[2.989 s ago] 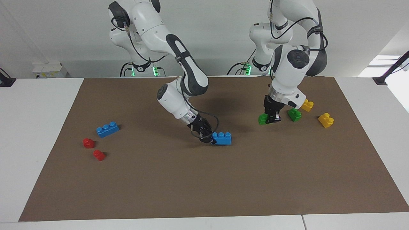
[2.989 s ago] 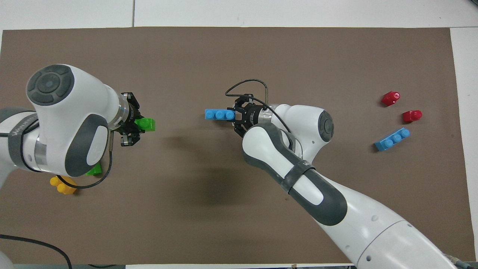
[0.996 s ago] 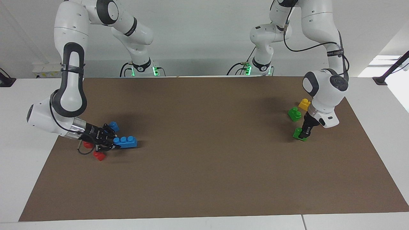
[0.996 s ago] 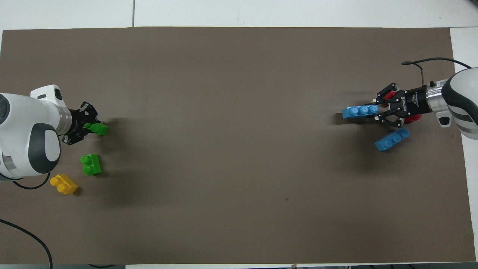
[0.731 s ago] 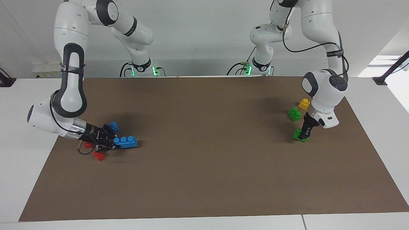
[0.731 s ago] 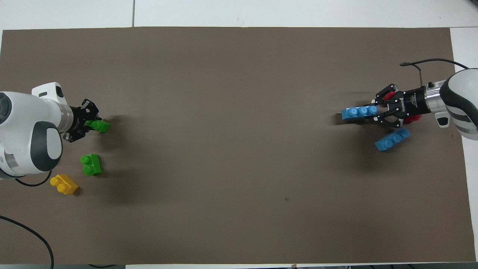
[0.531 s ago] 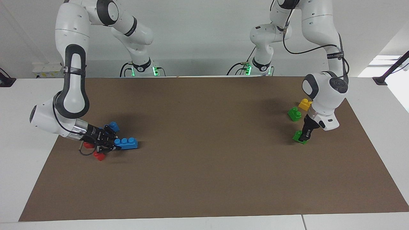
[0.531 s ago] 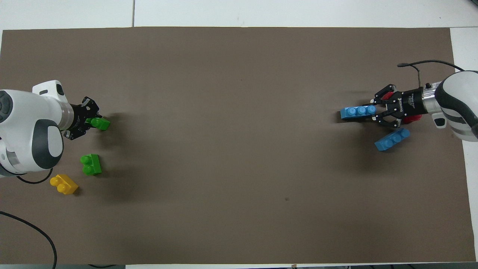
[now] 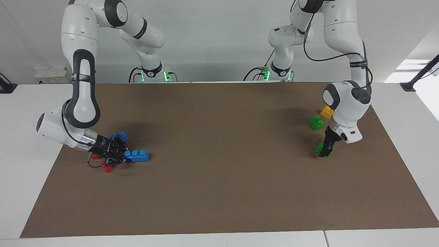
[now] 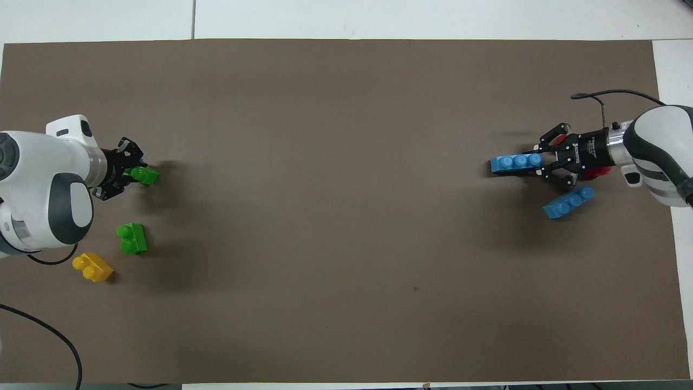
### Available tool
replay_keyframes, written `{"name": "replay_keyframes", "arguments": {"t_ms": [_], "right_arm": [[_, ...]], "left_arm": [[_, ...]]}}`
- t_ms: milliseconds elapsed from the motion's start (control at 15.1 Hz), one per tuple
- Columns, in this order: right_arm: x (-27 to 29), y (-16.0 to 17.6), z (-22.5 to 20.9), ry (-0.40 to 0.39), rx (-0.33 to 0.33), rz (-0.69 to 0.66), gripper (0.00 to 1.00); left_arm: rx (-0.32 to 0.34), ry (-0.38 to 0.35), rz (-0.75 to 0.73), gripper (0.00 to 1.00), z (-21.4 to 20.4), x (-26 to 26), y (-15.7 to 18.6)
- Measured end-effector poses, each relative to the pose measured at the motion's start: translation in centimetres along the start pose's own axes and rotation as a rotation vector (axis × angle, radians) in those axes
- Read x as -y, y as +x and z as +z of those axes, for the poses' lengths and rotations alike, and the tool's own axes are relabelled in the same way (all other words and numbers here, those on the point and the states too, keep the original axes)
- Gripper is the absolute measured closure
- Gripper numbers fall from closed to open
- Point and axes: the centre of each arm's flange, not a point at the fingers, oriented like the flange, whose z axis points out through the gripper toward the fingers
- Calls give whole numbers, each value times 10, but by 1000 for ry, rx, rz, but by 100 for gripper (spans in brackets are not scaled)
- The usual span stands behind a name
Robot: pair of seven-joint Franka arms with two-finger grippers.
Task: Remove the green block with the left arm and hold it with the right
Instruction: 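Set down the green block while the right gripper sets down the blue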
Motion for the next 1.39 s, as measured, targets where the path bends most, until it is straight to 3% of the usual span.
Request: {"name": "replay_keyframes", "arguments": {"t_ms": [66,199,266,399,664,731,863,1063,1262,1395], "right_arm": [[0,-1,1,-1,0,-3,66],[1,-3,2,-1,-2,-11,66],[2,-4,2,0,-3,-13,61],[3,-4,2,3,-5,-17,41],[6,-10,2,6,-6,-30,35],[8,-13,2,8,-7,-37,22],[15,-19,-4,21,-12,-51,10],[28,-32,-25,59,-24,-76,10],[40,-59,-54,104,-46,-122,10],[43,-75,-75,108,-97,-172,10]], "left_arm": [[0,-1,0,1,0,0,0],[-1,-1,0,0,-3,-1,1],[1,1,0,0,-5,-2,1],[7,12,1,0,-19,-3,1],[14,27,10,0,-79,-8,-1],[7,20,13,0,-97,-10,-2],[2,16,22,0,-130,-14,-4],[12,39,123,0,-173,-26,-12],[35,69,325,0,-203,-33,-16],[46,91,485,0,-216,-30,-17]]}}
